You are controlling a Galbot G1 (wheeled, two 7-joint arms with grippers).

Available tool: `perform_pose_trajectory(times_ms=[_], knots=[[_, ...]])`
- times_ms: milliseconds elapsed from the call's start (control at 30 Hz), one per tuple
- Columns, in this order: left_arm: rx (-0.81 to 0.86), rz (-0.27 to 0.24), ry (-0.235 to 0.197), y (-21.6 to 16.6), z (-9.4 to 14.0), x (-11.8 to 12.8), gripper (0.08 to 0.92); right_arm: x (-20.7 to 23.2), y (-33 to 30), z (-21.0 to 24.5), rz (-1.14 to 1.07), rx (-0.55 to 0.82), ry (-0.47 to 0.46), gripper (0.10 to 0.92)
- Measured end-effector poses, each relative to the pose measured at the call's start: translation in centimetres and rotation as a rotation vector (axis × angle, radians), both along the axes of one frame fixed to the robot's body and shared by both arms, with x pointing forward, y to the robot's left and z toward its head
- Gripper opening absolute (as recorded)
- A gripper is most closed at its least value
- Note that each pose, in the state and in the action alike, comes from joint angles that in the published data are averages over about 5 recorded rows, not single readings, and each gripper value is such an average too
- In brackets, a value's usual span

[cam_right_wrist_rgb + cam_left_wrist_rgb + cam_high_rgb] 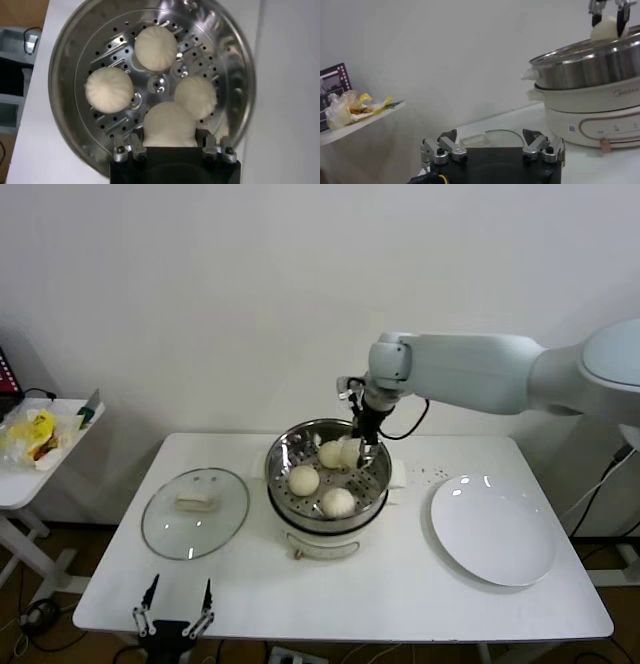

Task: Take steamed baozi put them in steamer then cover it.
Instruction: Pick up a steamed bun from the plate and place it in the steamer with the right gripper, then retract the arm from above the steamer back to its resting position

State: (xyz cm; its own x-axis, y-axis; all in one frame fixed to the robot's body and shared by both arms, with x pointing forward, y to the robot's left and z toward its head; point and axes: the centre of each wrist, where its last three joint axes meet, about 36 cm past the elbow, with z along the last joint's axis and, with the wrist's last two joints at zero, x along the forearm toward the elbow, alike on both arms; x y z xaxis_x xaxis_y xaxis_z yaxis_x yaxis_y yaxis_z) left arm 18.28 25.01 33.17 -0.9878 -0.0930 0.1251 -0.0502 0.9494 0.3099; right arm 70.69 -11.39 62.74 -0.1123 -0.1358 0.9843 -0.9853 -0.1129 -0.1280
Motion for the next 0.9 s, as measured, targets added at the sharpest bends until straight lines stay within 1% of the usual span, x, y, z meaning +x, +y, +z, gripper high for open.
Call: perform_pose_trajectory(times_ms=[167,400,467,567,667,900], knots=[[0.0,0.002,0.003,0.2,-0.2,0.2,0.823,0.0,0.2,-2.2,-0.006,-0.016,0.018,0.662],[-0.004,0.001,0.01,0.1,-0.6,0.2,0.823,0.0,-0.2,-3.8,-0.014,-0.038,0.02,0.67],[-0.003,0.001,0.011,0.2,-0.7,0.2,0.823,0.0,-0.1,-4.2,-0.015,-0.041,0.02,0.696],[-0.002,0.004,0.013,0.3,-0.8,0.2,0.823,0.0,0.0,-4.5,-0.018,-0.041,0.021,0.764],[-0.002,0.008,0.015,0.3,-0.9,0.1,0.823,-0.1,0.0,-4.4,-0.021,-0.036,0.022,0.812],[0.0,0.013,0.014,0.4,-0.9,0.1,0.823,0.0,-0.6,-3.1,-0.019,-0.025,0.027,0.823]])
